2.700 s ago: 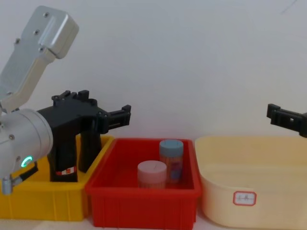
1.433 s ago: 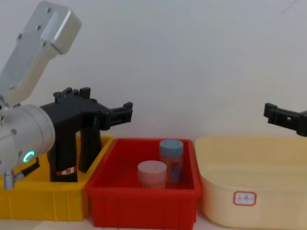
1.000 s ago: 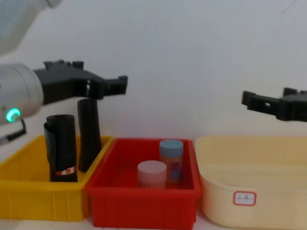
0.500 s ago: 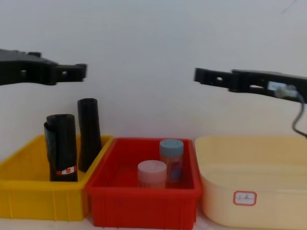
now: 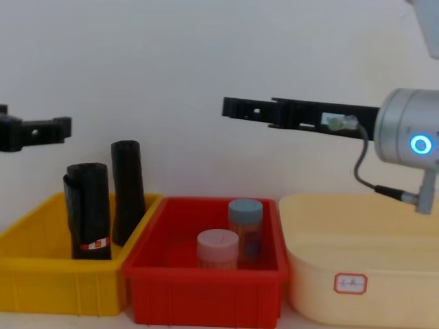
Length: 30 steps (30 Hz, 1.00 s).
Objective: Pick up the garbage bag with the one hand and transfer it to the other hand.
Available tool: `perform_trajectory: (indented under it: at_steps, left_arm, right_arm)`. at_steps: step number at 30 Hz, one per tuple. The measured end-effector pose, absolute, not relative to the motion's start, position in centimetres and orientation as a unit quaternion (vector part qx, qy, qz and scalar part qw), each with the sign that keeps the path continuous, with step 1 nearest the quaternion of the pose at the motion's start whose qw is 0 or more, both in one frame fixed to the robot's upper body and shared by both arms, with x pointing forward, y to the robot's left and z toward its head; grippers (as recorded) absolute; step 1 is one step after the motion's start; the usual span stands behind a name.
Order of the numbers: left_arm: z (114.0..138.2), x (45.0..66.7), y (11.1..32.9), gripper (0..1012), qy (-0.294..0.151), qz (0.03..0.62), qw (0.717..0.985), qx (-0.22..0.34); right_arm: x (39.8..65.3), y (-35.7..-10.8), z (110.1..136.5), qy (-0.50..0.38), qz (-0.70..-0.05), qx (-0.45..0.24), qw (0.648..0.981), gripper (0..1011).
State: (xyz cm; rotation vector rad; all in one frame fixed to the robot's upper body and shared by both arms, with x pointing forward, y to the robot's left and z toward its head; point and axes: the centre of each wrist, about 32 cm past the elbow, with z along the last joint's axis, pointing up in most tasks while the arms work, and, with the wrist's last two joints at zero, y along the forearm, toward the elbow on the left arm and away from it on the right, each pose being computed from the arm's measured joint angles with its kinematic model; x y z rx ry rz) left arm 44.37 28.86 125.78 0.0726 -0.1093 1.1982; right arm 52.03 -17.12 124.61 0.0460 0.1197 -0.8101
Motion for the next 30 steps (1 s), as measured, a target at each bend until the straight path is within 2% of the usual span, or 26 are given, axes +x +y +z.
perform_trajectory:
  at_steps: [8,15,30]
  left_arm:
    - [124.0,44.7,30.3,1001,-0.046,0.563,0.824,0.032]
    - [123.0,45.6,30.7,1001,-0.038,0.564,0.824,0.028]
    - [121.0,48.6,29.7,1002,0.002,0.559,0.829,0.011]
  right_arm:
    - [52.3,-16.1,124.6,0.069,-0.386,0.016,0.920,1001]
    - [52.2,-15.6,124.4,0.077,-0.383,0.010,0.920,1002]
    - [51.9,-15.2,123.8,0.094,-0.374,0.005,0.923,1001]
